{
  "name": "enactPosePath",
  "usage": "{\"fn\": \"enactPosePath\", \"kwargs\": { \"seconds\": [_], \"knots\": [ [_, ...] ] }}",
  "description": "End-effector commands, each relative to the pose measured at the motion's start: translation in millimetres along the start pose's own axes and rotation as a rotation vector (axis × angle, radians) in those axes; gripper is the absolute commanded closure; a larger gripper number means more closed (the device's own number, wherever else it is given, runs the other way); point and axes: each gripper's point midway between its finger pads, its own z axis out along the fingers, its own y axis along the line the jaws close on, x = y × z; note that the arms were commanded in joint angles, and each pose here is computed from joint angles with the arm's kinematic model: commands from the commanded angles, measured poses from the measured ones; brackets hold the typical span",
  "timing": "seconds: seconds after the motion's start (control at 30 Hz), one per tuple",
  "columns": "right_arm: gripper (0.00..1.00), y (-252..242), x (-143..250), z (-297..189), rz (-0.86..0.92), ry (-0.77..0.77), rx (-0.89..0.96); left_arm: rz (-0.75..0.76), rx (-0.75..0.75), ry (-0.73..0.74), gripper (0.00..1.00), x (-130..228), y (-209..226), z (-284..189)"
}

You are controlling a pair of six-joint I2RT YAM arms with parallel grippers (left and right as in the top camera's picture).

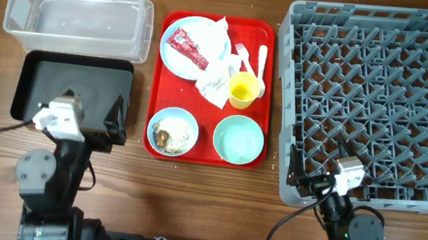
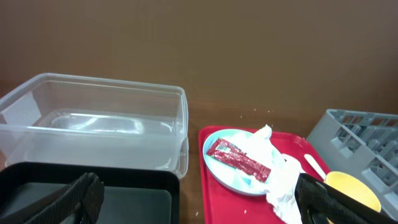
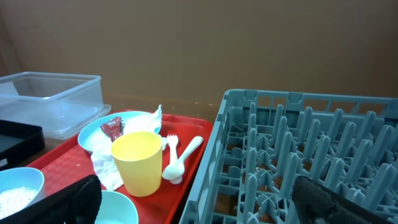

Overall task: Sort waste into correct bins and load items into the dishwasher rack
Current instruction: 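Reach the left gripper to the white plate and grasp the wrapper and tissue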

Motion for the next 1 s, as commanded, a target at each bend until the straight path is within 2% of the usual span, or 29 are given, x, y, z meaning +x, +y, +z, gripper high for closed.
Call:
{"fn": "enactPosePath", "kwargs": {
  "seconds": [0.0, 0.23, 0.47, 0.77, 0.97],
  "knots": [
    [0.00, 0.8, 1.0, 0.3, 0.006, 0.003, -0.006, -0.025, -0.011, 0.051, 0.00, -22.6, -0.4, 7.1],
    [0.00, 0.8, 1.0, 0.3, 0.006, 0.003, -0.006, -0.053, -0.029, 0.176, 0.00, -48.8, -0.3, 25.6],
    [0.00, 0.7, 1.0, 0.3, 0.006, 0.003, -0.006, -0.091, 0.015, 0.317, 0.00, -59.2, -7.5, 51.5],
    [0.00, 0.8, 1.0, 0.3, 0.006, 0.003, -0.006, -0.171, 0.108, 0.558, 0.00, -50.3, -21.4, 102.2],
    [0.00, 0.8, 1.0, 0.3, 0.006, 0.003, -0.006, -0.116, 0.211, 0.667, 0.00, -36.7, -71.7, 132.2]
  ]
}}
